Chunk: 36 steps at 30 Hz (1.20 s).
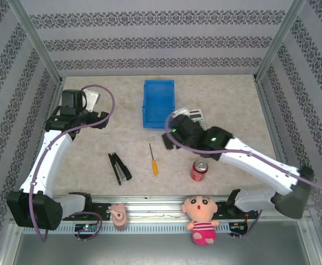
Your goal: Put the screwdriver in the bin
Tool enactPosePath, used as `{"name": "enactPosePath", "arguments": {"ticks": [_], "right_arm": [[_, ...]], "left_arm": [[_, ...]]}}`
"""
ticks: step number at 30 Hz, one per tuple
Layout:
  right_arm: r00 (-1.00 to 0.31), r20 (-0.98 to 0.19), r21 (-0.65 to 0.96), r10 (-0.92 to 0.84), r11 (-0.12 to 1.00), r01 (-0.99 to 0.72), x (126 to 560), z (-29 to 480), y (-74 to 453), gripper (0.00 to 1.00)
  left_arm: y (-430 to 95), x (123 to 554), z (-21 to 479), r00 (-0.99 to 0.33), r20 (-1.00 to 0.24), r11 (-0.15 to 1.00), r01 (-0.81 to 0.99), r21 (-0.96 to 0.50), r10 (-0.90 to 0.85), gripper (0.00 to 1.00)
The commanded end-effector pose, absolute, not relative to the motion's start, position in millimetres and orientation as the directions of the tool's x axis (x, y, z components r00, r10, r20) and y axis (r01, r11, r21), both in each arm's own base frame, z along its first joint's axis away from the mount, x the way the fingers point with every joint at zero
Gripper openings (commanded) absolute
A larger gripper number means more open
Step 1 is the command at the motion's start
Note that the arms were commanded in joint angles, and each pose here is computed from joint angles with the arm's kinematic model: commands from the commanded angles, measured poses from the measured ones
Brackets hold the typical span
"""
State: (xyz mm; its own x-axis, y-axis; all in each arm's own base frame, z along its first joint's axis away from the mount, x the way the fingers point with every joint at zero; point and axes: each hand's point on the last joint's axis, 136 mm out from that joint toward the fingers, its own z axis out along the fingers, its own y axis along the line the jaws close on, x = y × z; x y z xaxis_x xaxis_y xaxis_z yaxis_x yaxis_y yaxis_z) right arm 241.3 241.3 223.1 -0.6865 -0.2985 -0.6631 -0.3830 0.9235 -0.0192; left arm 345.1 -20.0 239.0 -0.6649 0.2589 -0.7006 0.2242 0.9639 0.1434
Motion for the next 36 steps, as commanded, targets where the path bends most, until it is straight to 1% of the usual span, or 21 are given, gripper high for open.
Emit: {"name": "enactPosePath", "arguments": {"ticks": [1, 3, 5, 7, 9, 10, 12, 14, 16, 21, 23, 24, 26, 29, 33, 36], "right_arm": [[-0.76, -0.561, 0.02, -0.328, 0.913, -0.408, 218, 195, 264, 0.91], [-0.778, -0.507, 0.013, -0.371, 0.899, -0.437, 210, 177, 275, 0.89], [-0.783, -0.48, -0.009, -0.396, 0.895, -0.446, 207, 162, 281, 0.89], [-0.798, -0.448, 0.016, -0.404, 0.888, -0.459, 203, 146, 289, 0.87], [-0.814, -0.416, 0.037, -0.406, 0.887, -0.461, 200, 132, 295, 0.83], [-0.821, -0.399, 0.06, -0.407, 0.882, -0.467, 197, 125, 301, 0.8], [-0.835, -0.37, 0.096, -0.406, 0.878, -0.47, 193, 113, 311, 0.78], [-0.849, -0.343, 0.115, -0.403, 0.878, -0.464, 191, 97, 318, 0.72], [-0.857, -0.314, 0.113, -0.41, 0.879, -0.462, 189, 84, 323, 0.72], [-0.87, -0.274, 0.112, -0.409, 0.885, -0.452, 188, 56, 328, 0.69], [-0.873, -0.251, 0.117, -0.419, 0.882, -0.457, 186, 47, 332, 0.67], [-0.875, -0.234, 0.106, -0.423, 0.884, -0.456, 186, 41, 332, 0.65], [-0.884, -0.212, 0.076, -0.417, 0.895, -0.44, 188, 32, 329, 0.64], [-0.893, -0.205, 0.088, -0.4, 0.902, -0.423, 187, 23, 331, 0.61], [-0.899, -0.189, 0.048, -0.395, 0.91, -0.411, 188, 15, 325, 0.6], [-0.9, -0.183, 0.028, -0.396, 0.913, -0.408, 188, 9, 322, 0.55]], "left_arm": [[-26, 335, 249, -0.661, -0.702, 0.961, 0.242, 0.133, 0.264, 0.99], [-25, 332, 250, -0.662, -0.701, 0.961, 0.24, 0.135, 0.264, 0.99], [-25, 329, 249, -0.664, -0.7, 0.962, 0.24, 0.133, 0.263, 0.99], [-25, 324, 245, -0.672, -0.693, 0.962, 0.241, 0.127, 0.26, 0.99], [-25, 321, 244, -0.677, -0.689, 0.962, 0.243, 0.122, 0.259, 0.99], [-25, 319, 243, -0.68, -0.688, 0.963, 0.239, 0.121, 0.255, 0.99], [-25, 317, 245, -0.678, -0.691, 0.965, 0.234, 0.12, 0.25, 0.99], [-25, 315, 246, -0.674, -0.696, 0.965, 0.233, 0.118, 0.248, 0.99], [-24, 314, 246, -0.671, -0.699, 0.966, 0.231, 0.119, 0.247, 0.99], [-21, 310, 245, -0.667, -0.699, 0.964, 0.224, 0.142, 0.258, 0.99], [-21, 309, 244, -0.669, -0.698, 0.965, 0.225, 0.137, 0.255, 0.99], [-22, 308, 242, -0.67, -0.698, 0.965, 0.226, 0.132, 0.252, 0.99], [-23, 307, 241, -0.672, -0.697, 0.965, 0.231, 0.125, 0.251, 0.99], [-23, 306, 238, -0.669, -0.696, 0.962, 0.236, 0.134, 0.261, 0.99], [-23, 305, 238, -0.67, -0.693, 0.961, 0.239, 0.138, 0.266, 0.99], [-23, 305, 238, -0.666, -0.693, 0.958, 0.248, 0.143, 0.276, 0.99]]}}
